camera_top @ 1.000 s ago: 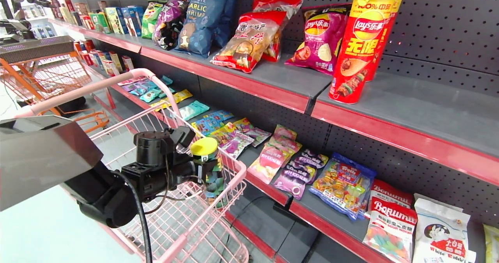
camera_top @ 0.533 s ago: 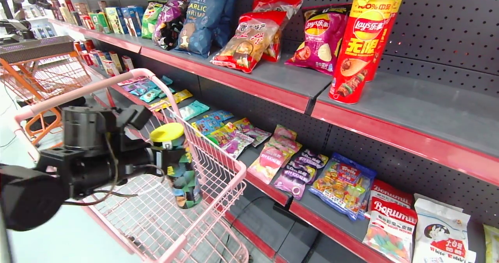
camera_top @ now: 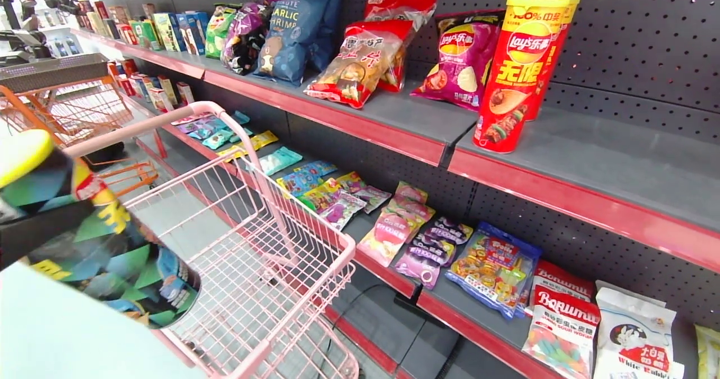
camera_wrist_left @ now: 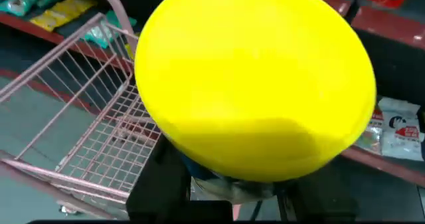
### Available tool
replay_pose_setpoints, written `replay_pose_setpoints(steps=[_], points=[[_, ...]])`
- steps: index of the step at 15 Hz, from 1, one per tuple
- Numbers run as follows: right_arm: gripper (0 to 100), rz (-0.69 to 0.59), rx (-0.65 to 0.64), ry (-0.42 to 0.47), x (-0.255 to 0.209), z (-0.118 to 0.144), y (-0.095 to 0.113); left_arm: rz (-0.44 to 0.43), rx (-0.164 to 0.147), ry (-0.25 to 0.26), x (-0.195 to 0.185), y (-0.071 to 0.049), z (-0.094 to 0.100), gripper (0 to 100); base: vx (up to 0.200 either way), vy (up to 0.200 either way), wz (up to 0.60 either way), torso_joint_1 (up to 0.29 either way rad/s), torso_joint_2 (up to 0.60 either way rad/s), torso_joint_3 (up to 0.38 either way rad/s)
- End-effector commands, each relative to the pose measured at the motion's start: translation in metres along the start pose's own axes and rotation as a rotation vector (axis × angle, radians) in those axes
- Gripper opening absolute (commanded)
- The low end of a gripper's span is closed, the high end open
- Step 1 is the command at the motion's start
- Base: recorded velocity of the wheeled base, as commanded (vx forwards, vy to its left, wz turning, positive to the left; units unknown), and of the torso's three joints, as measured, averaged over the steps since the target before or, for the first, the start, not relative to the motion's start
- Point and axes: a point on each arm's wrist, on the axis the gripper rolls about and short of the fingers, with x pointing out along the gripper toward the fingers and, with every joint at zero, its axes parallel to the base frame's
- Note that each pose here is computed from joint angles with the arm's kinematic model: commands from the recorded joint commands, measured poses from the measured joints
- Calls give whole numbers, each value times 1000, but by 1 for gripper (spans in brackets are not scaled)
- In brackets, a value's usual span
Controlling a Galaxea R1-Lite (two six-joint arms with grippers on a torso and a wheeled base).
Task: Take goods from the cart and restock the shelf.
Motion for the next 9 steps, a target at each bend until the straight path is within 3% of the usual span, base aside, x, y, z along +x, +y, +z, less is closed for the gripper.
replay_pose_setpoints(steps=[1, 5, 9], points=[[100, 0, -1, 1, 0, 0, 0, 2, 36, -172, -72, -19, -10, 0, 0, 0, 0, 115, -359, -232], [100, -2, -2, 1, 0, 0, 0, 58, 42, -208, -87, -21, -20, 0, 0, 0, 0, 169, -494, -317], [100, -2, -4, 1, 0, 0, 0, 76, 34, -186, -84, -19, -27, 0, 0, 0, 0, 224, -568, -355]])
